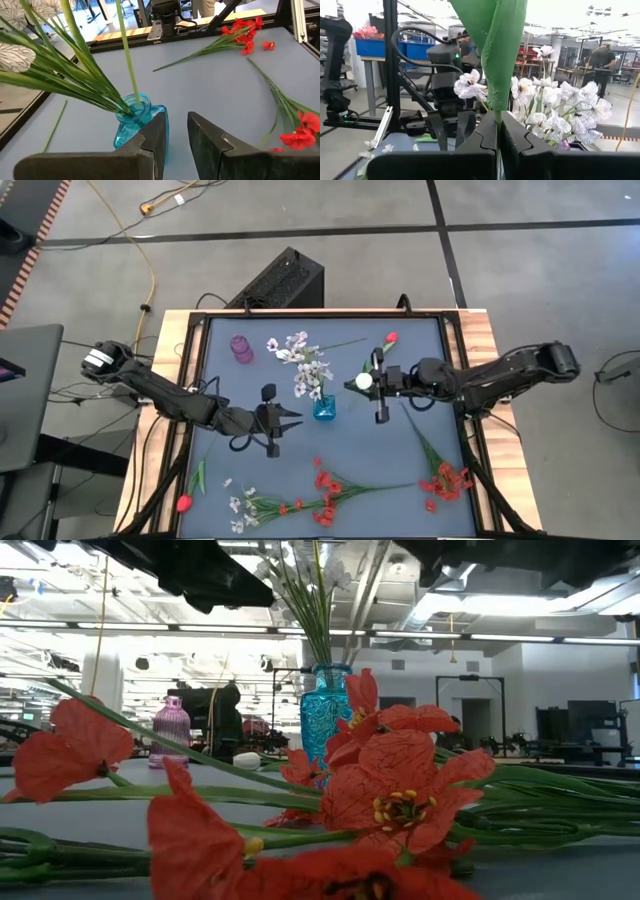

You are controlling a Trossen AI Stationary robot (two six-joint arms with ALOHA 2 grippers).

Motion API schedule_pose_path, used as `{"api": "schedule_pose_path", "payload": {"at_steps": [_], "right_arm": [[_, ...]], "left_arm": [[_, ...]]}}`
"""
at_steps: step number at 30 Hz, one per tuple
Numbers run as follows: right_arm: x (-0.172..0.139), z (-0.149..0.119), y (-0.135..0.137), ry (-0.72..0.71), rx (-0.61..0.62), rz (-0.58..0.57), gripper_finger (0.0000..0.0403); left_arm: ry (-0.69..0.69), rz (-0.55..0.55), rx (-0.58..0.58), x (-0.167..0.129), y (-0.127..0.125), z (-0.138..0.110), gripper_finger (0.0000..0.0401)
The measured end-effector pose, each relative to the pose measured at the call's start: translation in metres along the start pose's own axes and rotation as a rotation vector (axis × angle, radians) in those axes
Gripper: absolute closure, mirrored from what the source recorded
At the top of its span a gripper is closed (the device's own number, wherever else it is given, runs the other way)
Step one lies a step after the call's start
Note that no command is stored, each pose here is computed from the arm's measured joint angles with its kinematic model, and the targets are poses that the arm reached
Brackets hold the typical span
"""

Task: Sort flowers into vase by color
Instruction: Put the bottom white flower into the blue vase

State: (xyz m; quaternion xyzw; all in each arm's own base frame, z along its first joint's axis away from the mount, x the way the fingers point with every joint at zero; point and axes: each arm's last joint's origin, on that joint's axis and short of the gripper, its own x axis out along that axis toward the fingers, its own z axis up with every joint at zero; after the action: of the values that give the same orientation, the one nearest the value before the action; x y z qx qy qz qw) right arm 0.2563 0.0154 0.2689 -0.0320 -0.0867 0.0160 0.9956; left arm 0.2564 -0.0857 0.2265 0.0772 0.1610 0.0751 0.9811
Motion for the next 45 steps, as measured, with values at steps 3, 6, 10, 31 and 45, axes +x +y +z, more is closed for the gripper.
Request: {"api": "schedule_pose_path", "payload": {"at_steps": [3,6,10,31,45], "right_arm": [[0.005,-0.009,-0.002,0.016,0.025,-0.009,0.0376],[0.01,-0.015,-0.003,0.017,0.042,-0.016,0.0372],[0.017,-0.019,-0.006,0.033,0.049,-0.025,0.036],[0.029,-0.018,-0.009,0.201,0.119,-0.041,0.0289],[0.04,-0.002,-0.011,0.606,0.136,-0.045,0.0136]], "left_arm": [[0.001,0.0,0.0,0.0,0.0,0.0,0.033],[0.005,-0.001,-0.002,0.0,0.0,-0.001,0.033],[0.011,-0.001,-0.007,0.0,0.0,-0.001,0.0331],[0.04,-0.028,-0.032,0.0,-0.001,-0.004,0.0331],[0.057,-0.036,-0.048,-0.002,-0.004,-0.006,0.0331]]}}
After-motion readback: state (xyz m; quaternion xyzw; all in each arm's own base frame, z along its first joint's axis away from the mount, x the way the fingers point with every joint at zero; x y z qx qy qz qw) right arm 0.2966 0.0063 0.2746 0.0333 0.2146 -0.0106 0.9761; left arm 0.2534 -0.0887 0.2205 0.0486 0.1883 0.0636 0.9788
